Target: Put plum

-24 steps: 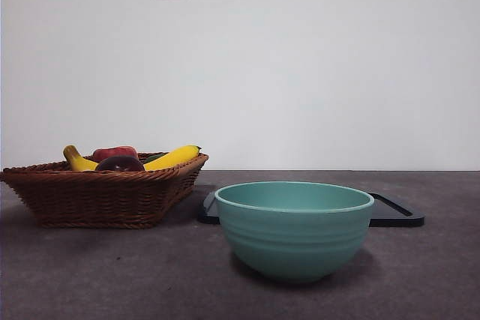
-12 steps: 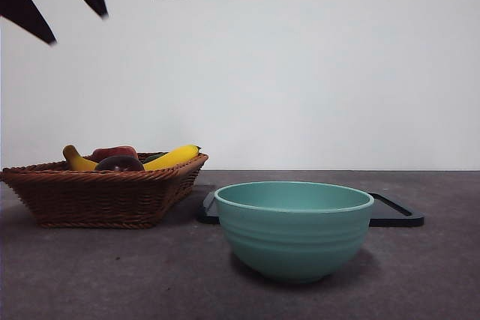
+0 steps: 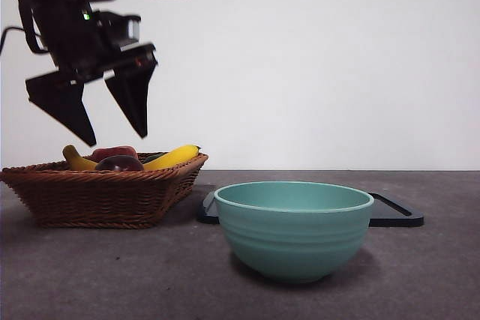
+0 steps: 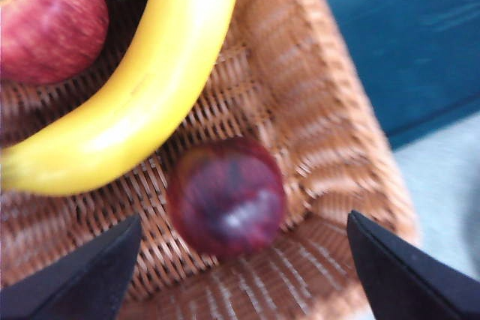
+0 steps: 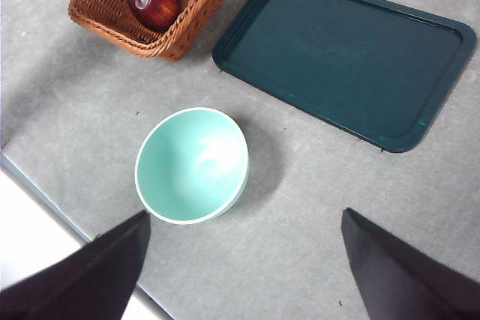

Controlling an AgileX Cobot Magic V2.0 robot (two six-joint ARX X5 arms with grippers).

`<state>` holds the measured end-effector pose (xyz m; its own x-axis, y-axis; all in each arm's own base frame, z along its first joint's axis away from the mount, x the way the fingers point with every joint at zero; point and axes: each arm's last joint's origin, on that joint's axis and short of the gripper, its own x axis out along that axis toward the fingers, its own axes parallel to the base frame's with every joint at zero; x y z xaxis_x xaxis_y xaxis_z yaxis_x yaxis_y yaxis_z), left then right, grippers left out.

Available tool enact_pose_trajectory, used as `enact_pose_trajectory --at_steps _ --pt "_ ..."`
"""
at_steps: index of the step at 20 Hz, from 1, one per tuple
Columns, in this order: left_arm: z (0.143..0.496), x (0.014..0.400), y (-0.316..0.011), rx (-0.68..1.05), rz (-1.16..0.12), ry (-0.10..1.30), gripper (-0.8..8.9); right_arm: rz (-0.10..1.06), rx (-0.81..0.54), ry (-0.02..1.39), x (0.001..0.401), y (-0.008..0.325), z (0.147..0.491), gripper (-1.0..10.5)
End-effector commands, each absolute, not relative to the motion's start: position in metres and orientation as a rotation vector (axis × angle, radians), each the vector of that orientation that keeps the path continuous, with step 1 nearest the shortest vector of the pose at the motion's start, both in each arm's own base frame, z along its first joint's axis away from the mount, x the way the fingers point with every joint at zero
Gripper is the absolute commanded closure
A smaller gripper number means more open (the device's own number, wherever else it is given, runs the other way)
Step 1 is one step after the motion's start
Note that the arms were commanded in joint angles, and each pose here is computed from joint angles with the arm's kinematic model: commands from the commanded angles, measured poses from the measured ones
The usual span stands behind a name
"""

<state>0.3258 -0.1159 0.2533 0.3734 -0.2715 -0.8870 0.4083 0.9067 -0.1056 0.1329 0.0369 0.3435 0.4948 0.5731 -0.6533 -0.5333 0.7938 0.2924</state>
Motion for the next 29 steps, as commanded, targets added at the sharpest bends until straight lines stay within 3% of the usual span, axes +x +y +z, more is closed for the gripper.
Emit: enact_pose_trajectory --at_steps 1,14,19,23,29 --pt "0.243 0.336 -0.121 0.155 -0.426 1.125 3.78 0.674 0.059 0.795 0.134 0.038 0.349 5.4" --pt "0.197 0.354 -0.132 0.182 -0.417 1.218 3.84 0.674 0.059 0.787 0.135 0.038 0.349 5.4" --pt "0.199 0.353 -0.135 0.187 -0.425 1.214 5.65 0.674 0.058 0.783 0.135 0.038 0.350 5.4" --pt "0.214 0.349 -0.135 0.183 -0.431 1.172 5.76 0.674 0.058 0.782 0.135 0.038 0.350 5.4" --pt "0.283 0.312 -0.138 0.163 -0.514 0.992 5.75 0.674 0.058 0.781 0.135 0.038 0.350 5.4"
